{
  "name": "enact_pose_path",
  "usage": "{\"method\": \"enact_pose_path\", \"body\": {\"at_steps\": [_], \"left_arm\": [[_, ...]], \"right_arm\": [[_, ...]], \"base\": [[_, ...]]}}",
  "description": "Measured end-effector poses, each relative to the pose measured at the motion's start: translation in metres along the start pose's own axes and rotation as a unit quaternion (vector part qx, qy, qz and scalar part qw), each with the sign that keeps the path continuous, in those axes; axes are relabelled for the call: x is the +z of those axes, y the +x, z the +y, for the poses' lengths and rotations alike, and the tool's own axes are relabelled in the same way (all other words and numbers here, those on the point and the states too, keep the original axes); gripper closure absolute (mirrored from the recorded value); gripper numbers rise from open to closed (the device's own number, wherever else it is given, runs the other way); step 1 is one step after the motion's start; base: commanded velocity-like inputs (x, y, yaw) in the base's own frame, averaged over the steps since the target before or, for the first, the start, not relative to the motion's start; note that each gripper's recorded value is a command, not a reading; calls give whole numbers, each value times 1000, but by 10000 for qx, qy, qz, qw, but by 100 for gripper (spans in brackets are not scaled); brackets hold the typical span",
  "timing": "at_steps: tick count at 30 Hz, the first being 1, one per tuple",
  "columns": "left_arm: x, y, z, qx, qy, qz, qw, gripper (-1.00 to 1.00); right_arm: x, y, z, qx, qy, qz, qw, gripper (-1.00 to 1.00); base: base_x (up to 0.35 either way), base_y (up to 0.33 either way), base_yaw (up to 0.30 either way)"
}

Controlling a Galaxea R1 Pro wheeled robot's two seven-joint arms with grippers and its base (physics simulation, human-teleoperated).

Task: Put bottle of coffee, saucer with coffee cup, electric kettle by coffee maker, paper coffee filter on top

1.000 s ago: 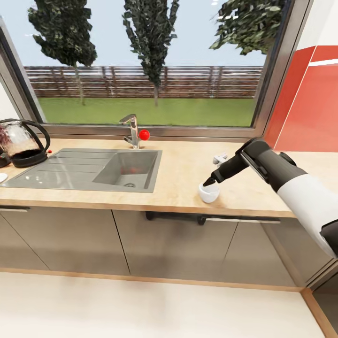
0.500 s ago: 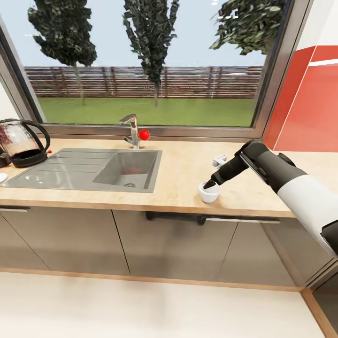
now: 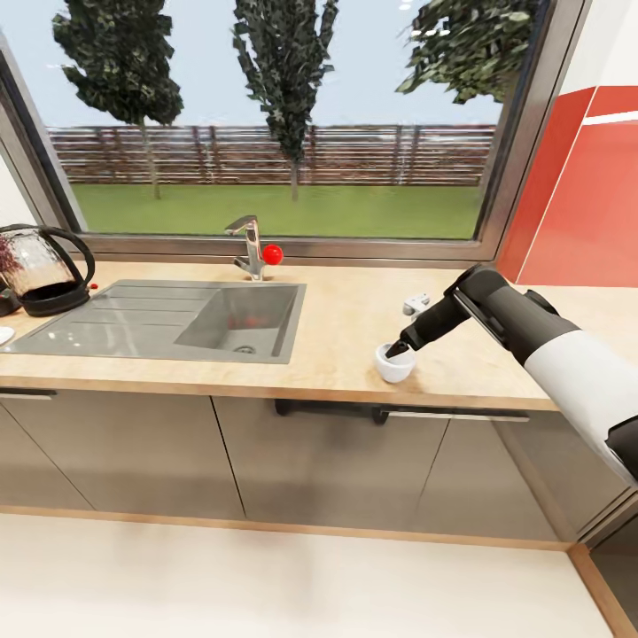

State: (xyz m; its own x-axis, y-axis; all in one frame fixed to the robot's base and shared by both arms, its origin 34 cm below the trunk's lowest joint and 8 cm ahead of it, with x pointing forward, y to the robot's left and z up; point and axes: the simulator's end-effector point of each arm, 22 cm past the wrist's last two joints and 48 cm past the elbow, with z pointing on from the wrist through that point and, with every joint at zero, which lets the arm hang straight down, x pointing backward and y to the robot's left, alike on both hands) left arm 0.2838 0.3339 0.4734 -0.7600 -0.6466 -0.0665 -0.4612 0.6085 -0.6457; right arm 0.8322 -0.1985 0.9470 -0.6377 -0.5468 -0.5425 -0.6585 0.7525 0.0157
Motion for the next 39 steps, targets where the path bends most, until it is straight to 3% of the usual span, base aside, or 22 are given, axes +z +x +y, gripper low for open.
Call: {"method": "enact_pose_path", "body": {"at_steps": [11,19,20,39], "left_arm": [[0,0,0,-2,2,0,10000,-100],[0,0,0,-1,0,0,10000,-100],[0,0,0,-1,1,0,10000,-100],[-3,0,-3,-6,3,5,10000,-100]], "right_arm": [[10,18,-11,262,28,205,9994,-100],[12,20,-12,290,24,231,9993,-100],[12,20,-12,290,24,231,9993,100],[9,16,-9,283,-9,212,9994,100]], "base": [[0,0,0],[0,0,0],[0,0,0],[0,0,0]]}}
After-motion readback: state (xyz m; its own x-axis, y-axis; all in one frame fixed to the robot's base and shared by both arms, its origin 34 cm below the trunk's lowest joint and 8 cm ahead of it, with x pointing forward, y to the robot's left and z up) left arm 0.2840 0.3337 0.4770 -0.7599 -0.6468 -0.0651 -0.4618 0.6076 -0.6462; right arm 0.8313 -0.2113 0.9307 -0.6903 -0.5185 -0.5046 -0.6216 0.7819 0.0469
